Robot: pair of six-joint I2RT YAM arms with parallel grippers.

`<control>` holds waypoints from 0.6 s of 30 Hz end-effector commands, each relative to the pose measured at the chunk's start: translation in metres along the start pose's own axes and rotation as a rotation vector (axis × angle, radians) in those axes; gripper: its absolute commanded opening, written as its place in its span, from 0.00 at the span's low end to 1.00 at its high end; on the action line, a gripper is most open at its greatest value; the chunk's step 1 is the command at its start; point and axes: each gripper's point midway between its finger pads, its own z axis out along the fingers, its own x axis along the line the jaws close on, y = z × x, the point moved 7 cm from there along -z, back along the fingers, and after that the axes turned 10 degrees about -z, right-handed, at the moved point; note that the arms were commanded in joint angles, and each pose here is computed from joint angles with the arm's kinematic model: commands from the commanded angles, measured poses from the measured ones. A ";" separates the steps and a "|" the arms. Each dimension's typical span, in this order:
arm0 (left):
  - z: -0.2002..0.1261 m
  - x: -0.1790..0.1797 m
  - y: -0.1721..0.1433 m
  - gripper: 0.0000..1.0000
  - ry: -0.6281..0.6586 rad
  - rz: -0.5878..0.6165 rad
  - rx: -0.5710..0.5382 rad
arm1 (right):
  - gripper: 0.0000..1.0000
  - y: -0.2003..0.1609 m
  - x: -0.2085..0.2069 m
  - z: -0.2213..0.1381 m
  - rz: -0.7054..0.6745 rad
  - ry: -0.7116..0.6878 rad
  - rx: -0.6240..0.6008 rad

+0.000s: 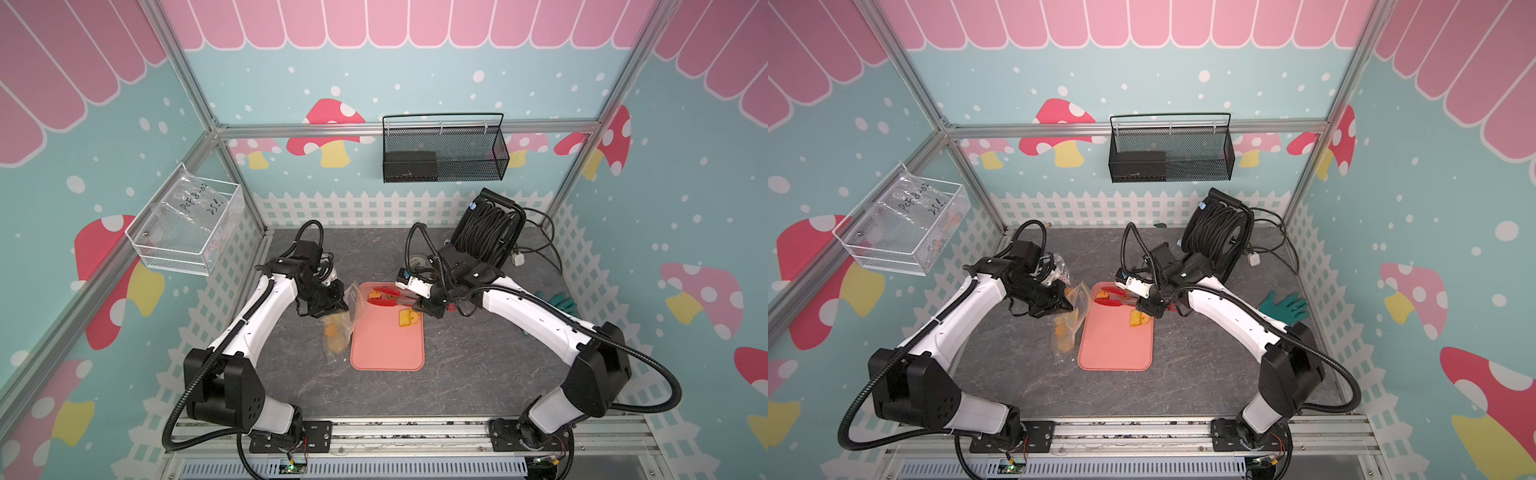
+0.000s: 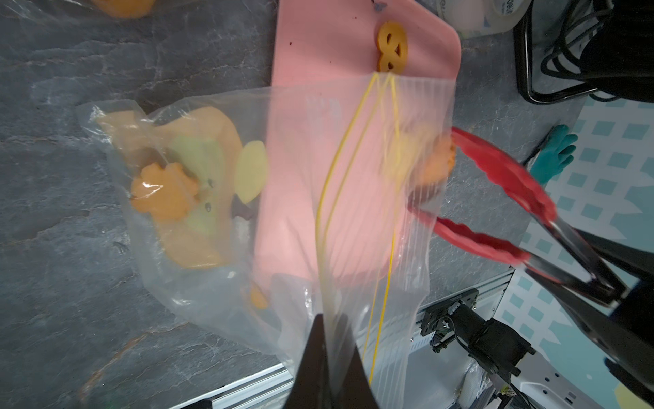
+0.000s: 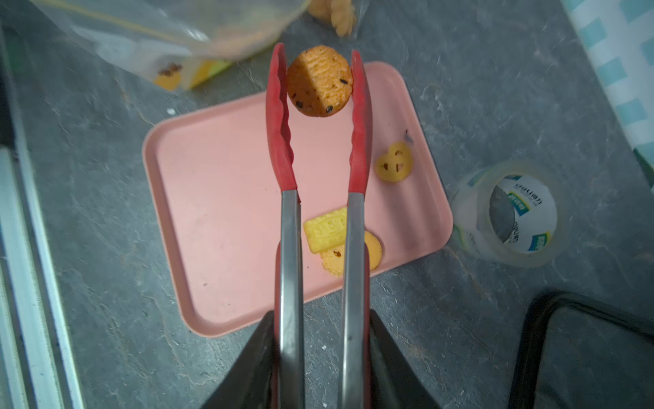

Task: Put the cookies into a resealable bag to prevent moisture
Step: Place the cookie in the ziploc bag.

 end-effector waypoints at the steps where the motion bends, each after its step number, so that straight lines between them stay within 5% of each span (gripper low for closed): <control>1: -0.003 -0.003 0.000 0.00 0.011 0.026 0.010 | 0.39 0.023 0.009 -0.016 0.007 0.083 -0.186; 4: -0.004 -0.004 0.000 0.00 0.006 0.025 0.008 | 0.39 0.031 0.012 -0.014 0.011 0.136 -0.261; 9: -0.008 -0.006 -0.001 0.00 -0.007 0.025 0.001 | 0.40 0.026 0.012 0.011 0.014 0.179 -0.221; 18: -0.007 -0.006 -0.001 0.00 -0.008 0.018 0.005 | 0.60 0.036 0.008 0.004 -0.035 0.160 -0.255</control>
